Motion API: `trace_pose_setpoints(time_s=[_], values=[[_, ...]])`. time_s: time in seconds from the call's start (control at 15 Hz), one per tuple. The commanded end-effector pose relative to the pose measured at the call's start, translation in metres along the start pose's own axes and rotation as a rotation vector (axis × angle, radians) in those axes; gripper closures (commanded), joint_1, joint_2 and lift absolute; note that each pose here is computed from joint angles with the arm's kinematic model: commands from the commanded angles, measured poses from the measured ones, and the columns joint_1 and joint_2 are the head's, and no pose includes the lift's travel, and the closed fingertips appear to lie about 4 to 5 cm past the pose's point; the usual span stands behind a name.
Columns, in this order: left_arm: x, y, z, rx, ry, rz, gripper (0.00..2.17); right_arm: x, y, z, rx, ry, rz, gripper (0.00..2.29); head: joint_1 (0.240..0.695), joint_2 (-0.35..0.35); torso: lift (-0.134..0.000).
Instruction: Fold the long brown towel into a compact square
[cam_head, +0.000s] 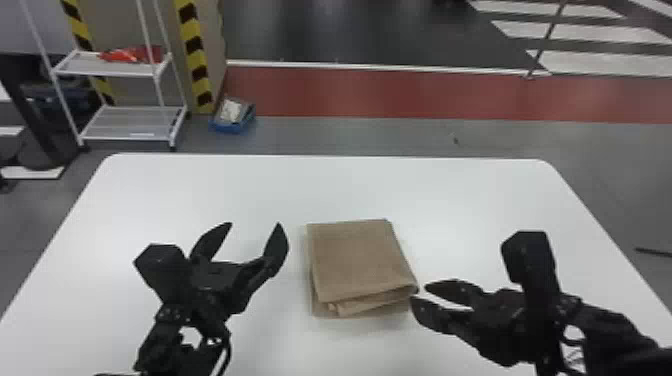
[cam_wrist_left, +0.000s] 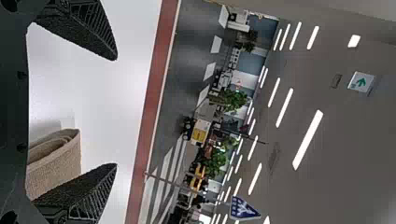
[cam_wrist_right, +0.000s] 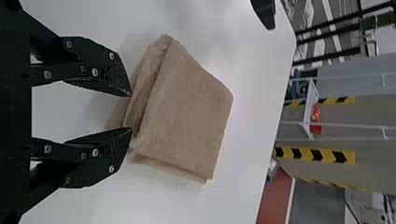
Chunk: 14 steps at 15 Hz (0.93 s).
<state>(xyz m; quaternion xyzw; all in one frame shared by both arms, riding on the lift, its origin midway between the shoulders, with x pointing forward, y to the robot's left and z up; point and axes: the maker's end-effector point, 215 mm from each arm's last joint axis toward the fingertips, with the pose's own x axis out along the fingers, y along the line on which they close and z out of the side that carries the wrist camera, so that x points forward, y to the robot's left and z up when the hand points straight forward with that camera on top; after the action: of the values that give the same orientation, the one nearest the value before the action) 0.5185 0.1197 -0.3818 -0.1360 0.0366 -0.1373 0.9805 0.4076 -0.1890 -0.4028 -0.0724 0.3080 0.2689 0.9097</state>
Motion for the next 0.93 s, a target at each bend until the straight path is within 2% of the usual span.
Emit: trace_pose_setpoints(time_s=[0.0, 0.13, 0.27, 0.33, 0.4, 0.47, 0.53, 0.6, 0.87], values=[[-0.012, 0.0, 0.002, 0.006, -0.005, 0.006, 0.06, 0.003, -0.003, 0.019, -0.001, -0.158, -0.108, 0.05, 0.695, -0.082, -0.101], [-0.021, 0.009, 0.003, 0.02, -0.018, 0.024, 0.05, -0.001, -0.014, 0.056, -0.068, -0.38, -0.269, 0.05, 0.695, -0.094, -0.101], [-0.03, 0.012, 0.01, 0.076, -0.05, 0.04, 0.05, -0.016, -0.009, 0.078, -0.058, -0.571, -0.332, 0.06, 0.695, -0.086, -0.101], [-0.035, 0.009, 0.009, 0.114, -0.049, 0.042, 0.05, -0.026, -0.004, 0.082, -0.058, -0.648, -0.37, 0.06, 0.695, -0.076, -0.101], [-0.041, 0.008, 0.01, 0.126, -0.059, 0.046, 0.05, -0.032, -0.003, 0.078, -0.028, -0.69, -0.417, 0.06, 0.695, -0.06, -0.101], [-0.047, 0.008, 0.011, 0.14, -0.067, 0.056, 0.05, -0.032, -0.005, 0.072, 0.007, -0.7, -0.446, 0.06, 0.695, -0.058, -0.101], [-0.051, 0.008, 0.01, 0.182, -0.066, 0.068, 0.05, -0.031, -0.009, 0.066, 0.042, -0.692, -0.471, 0.06, 0.695, -0.059, -0.101], [-0.056, 0.011, 0.013, 0.198, -0.069, 0.084, 0.05, -0.031, -0.008, 0.064, 0.053, -0.69, -0.48, 0.06, 0.695, -0.06, -0.101], [-0.08, 0.061, 0.031, 0.215, -0.083, 0.175, 0.05, -0.035, -0.02, 0.059, 0.088, -0.68, -0.511, 0.07, 0.695, -0.042, -0.101]])
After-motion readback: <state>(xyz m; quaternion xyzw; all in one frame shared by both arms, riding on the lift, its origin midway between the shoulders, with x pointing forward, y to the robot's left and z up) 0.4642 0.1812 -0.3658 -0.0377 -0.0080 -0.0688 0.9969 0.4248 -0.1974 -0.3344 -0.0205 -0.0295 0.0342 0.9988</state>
